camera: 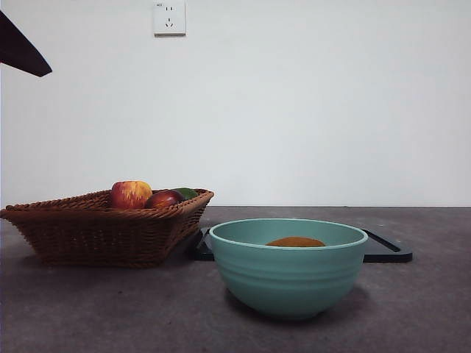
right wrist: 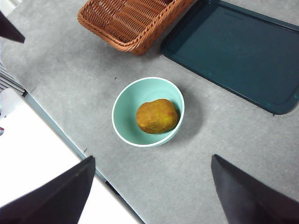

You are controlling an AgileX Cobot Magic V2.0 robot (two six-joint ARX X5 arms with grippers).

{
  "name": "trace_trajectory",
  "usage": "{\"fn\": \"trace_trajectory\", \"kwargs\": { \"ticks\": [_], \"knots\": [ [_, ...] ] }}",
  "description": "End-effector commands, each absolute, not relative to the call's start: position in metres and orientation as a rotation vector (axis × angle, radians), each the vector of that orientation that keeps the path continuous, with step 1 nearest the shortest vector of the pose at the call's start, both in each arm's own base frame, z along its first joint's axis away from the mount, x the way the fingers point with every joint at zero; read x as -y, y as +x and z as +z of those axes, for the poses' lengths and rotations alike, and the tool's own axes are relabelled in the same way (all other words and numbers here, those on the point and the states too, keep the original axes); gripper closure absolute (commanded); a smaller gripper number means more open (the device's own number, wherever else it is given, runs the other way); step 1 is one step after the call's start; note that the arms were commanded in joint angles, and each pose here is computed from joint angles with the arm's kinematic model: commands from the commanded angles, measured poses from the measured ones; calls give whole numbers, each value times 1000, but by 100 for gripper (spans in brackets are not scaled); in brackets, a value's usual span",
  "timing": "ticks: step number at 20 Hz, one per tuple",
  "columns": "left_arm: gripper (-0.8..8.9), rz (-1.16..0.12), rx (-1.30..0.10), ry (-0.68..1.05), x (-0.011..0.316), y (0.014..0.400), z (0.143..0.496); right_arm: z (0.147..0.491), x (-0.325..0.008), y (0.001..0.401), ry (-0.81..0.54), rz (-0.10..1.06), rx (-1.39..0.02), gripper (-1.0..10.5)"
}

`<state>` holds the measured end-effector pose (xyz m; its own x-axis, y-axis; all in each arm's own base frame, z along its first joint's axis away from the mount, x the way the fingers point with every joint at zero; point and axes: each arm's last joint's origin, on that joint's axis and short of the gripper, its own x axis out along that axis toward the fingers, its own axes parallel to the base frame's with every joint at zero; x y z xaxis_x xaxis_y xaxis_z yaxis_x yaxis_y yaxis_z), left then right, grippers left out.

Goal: Pick up the wifruite, put it on the bowl, pick up the plate, put it on desk

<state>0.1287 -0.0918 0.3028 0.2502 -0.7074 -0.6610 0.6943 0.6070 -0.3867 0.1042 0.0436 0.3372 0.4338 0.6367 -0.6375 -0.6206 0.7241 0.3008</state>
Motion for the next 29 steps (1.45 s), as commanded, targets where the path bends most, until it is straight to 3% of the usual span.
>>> {"fn": "trace_trajectory", "kwargs": {
  "ticks": [1,9,14,18,29],
  "knots": [
    [439,-982,-883,4,93,129,305,342,-44,106,34,782,-792,550],
    [439,-982,-883,4,93,129,305,339,-45,107,91,756,-830,550],
    [439,-982,-883,4,93,129,305,296,-53,119,218,714,-943,550],
    [439,-982,-881,4,93,129,306,263,-67,130,326,685,-949,567],
    [439,-986,-856,3,94,131,307,212,-131,169,149,493,-985,677]
  ]
}}
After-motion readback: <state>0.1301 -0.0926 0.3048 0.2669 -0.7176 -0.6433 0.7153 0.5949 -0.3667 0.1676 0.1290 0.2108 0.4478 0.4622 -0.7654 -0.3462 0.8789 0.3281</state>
